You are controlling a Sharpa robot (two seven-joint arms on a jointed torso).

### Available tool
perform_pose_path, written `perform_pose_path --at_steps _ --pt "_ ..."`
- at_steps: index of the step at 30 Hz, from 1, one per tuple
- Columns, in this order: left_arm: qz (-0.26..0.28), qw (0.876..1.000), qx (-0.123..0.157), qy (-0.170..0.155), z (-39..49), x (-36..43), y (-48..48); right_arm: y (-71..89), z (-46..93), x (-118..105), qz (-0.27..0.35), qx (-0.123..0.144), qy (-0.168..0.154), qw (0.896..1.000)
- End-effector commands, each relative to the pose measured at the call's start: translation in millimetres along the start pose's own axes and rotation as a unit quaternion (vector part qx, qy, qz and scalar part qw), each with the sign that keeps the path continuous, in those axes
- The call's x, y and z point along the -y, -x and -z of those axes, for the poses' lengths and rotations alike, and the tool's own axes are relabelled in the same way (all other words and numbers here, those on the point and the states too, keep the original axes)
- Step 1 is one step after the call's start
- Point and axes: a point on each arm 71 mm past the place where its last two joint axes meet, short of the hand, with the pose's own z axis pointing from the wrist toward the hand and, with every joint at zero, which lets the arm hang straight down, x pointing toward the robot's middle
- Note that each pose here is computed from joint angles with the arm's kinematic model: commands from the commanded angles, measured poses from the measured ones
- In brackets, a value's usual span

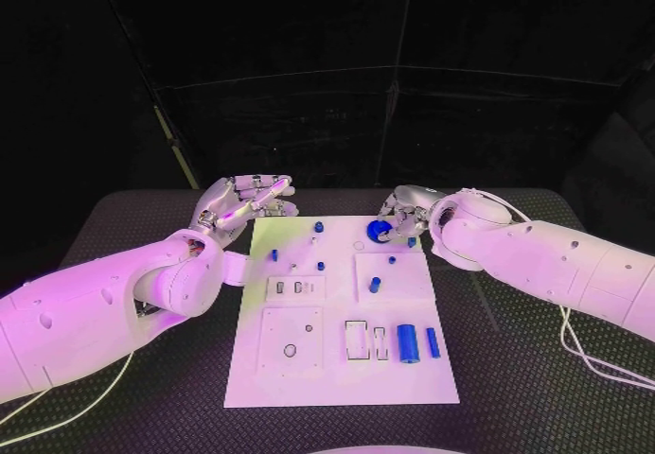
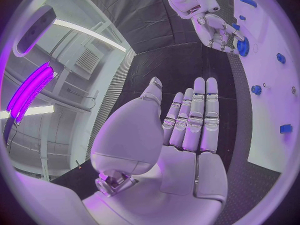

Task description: Assemble the parts on the task board

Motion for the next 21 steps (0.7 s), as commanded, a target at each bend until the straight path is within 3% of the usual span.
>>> perform_pose_path --at_steps 1,13,21 --pt "0.003 1.000 -0.008 -0.004 -0.8 1.2 -2.1 -1.6 -1.2 -2.1 0.015 -0.008 0.004 1.000" --pt "0.003 1.000 -0.008 -0.004 -0.9 1.0 -2.0 1.4 -2.2 -5.6 0.042 0.020 0.012 0.999" --pt "0.004 1.000 -0.011 -0.004 -0.8 1.0 -2.6 7.4 1.6 -18.1 0.037 0.067 0.048 0.996"
